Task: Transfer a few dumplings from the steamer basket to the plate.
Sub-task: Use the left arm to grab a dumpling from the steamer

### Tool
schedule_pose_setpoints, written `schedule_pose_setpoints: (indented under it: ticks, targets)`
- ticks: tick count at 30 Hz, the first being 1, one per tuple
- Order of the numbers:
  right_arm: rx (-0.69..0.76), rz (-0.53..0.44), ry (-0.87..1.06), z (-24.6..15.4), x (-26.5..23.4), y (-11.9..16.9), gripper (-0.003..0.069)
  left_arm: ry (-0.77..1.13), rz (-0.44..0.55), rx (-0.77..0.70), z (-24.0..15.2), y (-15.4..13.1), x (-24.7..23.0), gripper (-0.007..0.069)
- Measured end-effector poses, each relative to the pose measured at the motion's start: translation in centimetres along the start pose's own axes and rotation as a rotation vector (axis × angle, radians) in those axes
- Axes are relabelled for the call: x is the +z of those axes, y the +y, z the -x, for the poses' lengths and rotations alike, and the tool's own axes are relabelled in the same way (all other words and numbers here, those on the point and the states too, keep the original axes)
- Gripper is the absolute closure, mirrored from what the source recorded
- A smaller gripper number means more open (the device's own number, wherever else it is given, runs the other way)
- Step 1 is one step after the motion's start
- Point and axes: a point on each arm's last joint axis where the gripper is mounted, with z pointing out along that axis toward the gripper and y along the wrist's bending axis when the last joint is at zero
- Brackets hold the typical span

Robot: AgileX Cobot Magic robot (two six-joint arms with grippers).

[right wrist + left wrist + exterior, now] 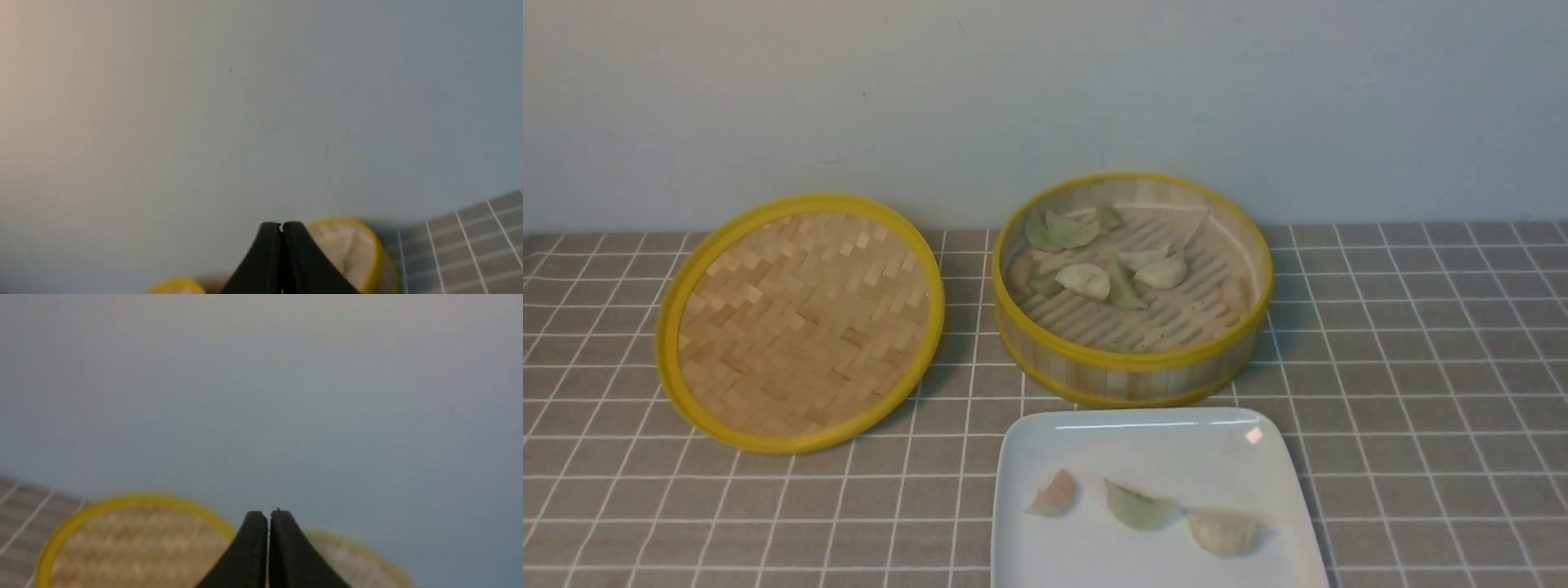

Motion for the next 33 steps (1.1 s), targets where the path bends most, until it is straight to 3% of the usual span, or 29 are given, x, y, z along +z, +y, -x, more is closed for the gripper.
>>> schedule_pose_setpoints:
  ticks: [5, 7, 11, 20, 26, 33]
  targets:
    - [-0.172, -0.157, 0.448, 2.8, 5.6, 0.9, 0.0669, 0.637, 0.112, 0.124, 1.7, -1.4, 6.8, 0.063]
    - [-0.198, -0.185, 0.573, 3.4, 7.5, 0.8, 0.0669, 0.873, 0.081, 0.167, 1.4, -1.7, 10.4, 0.063]
    - [-0.224, -0.243, 0.725, 4.3, 11.6, 0.5, 0.0669, 1.082, -0.006, 0.217, 0.4, -2.0, 16.2, 0.063]
    - [-0.208, -0.27, 0.842, 3.9, 14.2, -0.1, 0.0666, 1.112, -0.167, 0.479, -2.7, -7.2, 24.6, 0.063]
    - [-0.201, -0.271, 0.847, 3.9, 14.1, -0.1, 0.0664, 1.102, -0.225, 0.611, -5.1, -8.6, 28.2, 0.063]
    - [-0.139, -0.246, 0.85, 3.8, 14.1, 0.3, 0.066, 0.97, -0.282, 0.599, -5.9, -10.5, 32.0, 0.063]
